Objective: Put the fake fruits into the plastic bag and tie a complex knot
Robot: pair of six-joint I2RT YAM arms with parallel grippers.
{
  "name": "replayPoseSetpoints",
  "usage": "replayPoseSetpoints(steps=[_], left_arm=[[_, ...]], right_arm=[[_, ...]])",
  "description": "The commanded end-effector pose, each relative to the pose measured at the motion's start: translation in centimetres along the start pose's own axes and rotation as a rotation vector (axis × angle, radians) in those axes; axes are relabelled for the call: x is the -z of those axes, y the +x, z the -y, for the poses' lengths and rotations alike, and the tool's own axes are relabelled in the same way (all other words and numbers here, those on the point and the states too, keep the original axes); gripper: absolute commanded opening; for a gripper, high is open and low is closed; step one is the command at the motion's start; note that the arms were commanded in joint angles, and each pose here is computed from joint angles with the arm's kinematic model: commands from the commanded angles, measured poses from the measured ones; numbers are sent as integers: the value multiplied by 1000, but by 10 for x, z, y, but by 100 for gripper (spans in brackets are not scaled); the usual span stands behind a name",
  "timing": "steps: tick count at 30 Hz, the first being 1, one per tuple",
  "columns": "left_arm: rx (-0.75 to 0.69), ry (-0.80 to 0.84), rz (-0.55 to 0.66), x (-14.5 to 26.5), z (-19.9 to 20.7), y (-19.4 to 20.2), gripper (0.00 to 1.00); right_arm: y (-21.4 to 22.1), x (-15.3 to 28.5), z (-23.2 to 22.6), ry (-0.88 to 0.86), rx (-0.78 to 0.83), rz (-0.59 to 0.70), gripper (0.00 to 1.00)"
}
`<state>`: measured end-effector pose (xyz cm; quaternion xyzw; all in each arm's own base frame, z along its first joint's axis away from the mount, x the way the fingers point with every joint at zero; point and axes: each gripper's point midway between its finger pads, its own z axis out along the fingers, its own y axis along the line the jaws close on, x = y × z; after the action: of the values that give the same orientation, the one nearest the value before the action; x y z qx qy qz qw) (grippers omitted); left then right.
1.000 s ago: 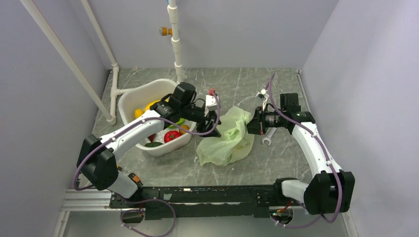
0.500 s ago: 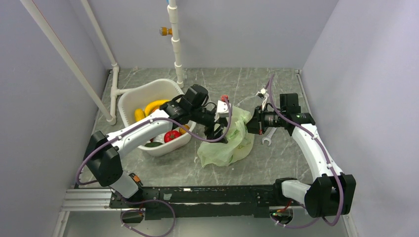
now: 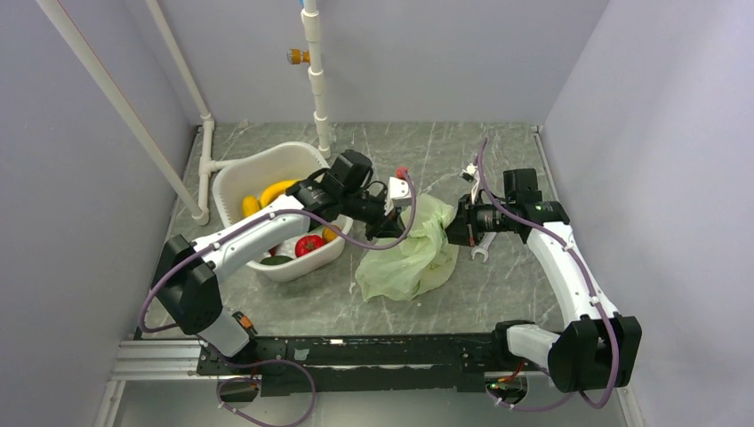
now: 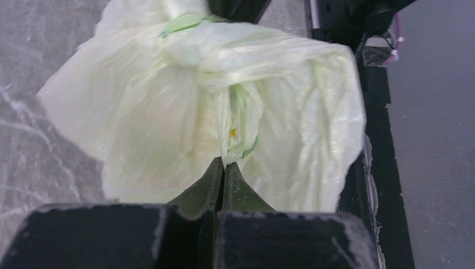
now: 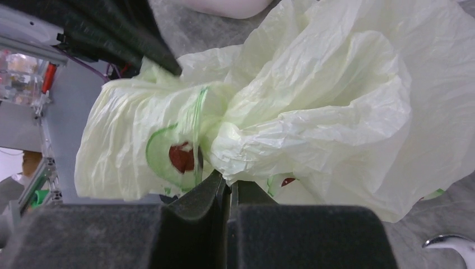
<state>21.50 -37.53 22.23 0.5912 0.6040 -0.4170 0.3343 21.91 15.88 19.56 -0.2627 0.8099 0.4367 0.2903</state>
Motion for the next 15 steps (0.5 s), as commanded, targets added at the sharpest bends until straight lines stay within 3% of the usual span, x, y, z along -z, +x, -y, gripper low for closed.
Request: replayPoseSetpoints(steps=[1, 15], left_arm=[[46, -95, 13, 19, -24, 5, 0], [131, -229, -92, 33, -60, 54, 0]], right_arm=[[-6, 16, 4, 58, 125, -20, 0], [20, 55, 27, 159, 182, -116, 0]])
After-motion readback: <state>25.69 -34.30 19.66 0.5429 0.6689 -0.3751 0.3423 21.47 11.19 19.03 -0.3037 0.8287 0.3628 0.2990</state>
